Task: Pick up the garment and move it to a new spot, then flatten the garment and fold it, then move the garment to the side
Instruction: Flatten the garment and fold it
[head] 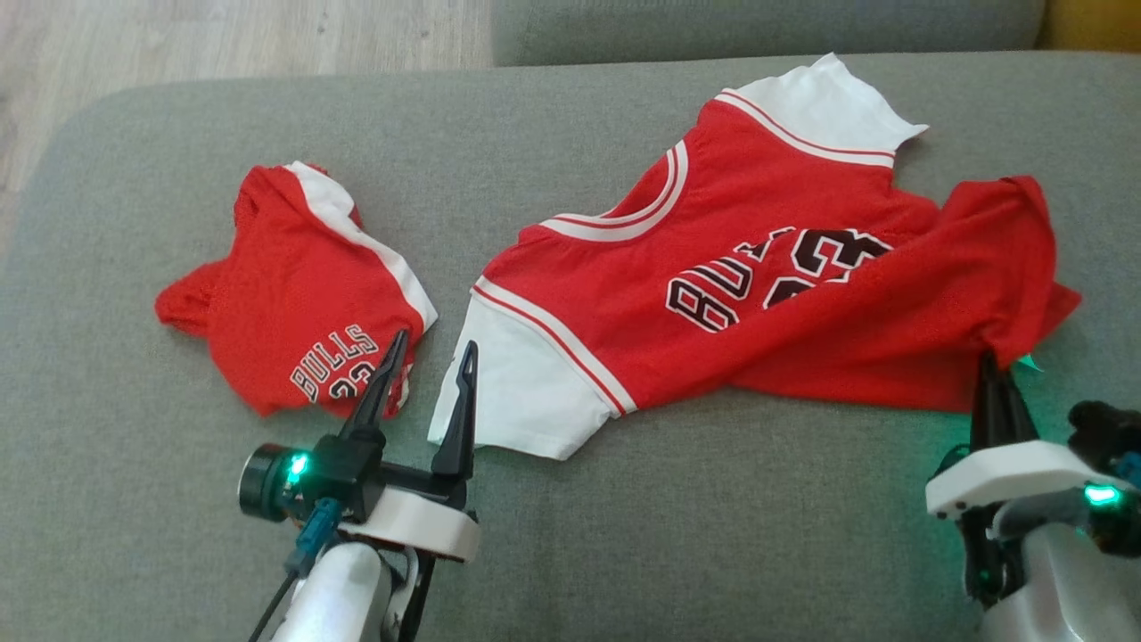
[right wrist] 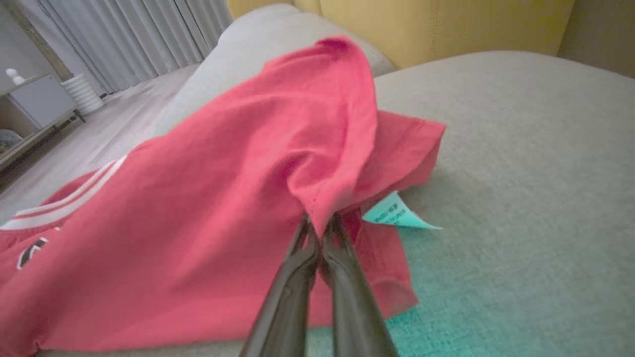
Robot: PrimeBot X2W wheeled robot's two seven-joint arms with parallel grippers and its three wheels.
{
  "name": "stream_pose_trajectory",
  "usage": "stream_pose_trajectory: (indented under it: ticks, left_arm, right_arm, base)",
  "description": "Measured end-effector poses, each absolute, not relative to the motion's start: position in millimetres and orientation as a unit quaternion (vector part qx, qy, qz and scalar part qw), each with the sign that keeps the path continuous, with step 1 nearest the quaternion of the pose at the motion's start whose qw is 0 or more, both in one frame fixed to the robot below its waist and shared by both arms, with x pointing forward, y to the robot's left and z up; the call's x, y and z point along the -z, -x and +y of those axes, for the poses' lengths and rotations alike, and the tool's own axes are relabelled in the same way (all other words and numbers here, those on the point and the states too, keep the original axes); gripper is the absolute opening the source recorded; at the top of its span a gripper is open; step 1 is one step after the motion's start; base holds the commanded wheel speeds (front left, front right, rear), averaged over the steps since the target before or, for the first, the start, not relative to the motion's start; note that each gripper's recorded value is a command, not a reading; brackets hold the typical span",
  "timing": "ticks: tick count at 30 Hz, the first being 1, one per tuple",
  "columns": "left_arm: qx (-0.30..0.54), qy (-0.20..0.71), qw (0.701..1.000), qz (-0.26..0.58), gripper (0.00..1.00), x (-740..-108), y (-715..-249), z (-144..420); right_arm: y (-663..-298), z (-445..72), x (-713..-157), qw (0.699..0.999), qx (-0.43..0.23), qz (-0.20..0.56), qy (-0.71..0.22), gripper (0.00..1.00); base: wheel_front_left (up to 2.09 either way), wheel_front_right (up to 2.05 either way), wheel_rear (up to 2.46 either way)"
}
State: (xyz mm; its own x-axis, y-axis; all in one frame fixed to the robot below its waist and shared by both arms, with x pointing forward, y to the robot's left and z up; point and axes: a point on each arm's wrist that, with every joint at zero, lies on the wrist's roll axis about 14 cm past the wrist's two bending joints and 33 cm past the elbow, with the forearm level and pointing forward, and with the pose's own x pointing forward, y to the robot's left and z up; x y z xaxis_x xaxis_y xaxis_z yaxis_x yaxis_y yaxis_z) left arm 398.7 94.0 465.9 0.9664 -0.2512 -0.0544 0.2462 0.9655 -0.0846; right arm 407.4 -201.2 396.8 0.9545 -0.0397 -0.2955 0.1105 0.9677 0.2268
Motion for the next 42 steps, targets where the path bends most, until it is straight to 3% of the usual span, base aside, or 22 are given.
stream_pose_trajectory:
  ticks: [11,25,26,27,37,42]
  left_arm:
    - [0.127,0.037,0.991,0.02,1.0,-475,-392,93]
    - [0.108,0.037,0.993,0.042,1.0,-460,-391,106]
    - [0.107,0.037,0.993,0.043,1.0,-459,-392,107]
    - [0.106,0.037,0.993,0.045,1.0,-458,-392,108]
    - [0.104,0.036,0.993,0.043,1.0,-459,-398,109]
    - [0.113,0.037,0.992,0.038,1.0,-462,-400,103]
  right_arm:
    - [-410,-217,-445,0.989,0.044,0.092,-0.108,0.0]
    - [-426,-231,-406,0.973,0.064,0.216,-0.057,0.0]
    - [-430,-230,-405,0.972,0.063,0.221,-0.053,0.38]
    - [-434,-231,-404,0.971,0.064,0.224,-0.048,1.0]
    - [-431,-240,-376,0.954,0.072,0.291,0.016,1.0]
    - [-434,-248,-394,0.967,0.084,0.24,0.009,1.0]
  base:
    - [0.0,0.0,0.0]
    - [0.0,0.0,0.0]
    - [0.0,0.0,0.0]
    - [0.0,0.0,0.0]
    - [0.0,0.0,0.0]
    - [0.0,0.0,0.0]
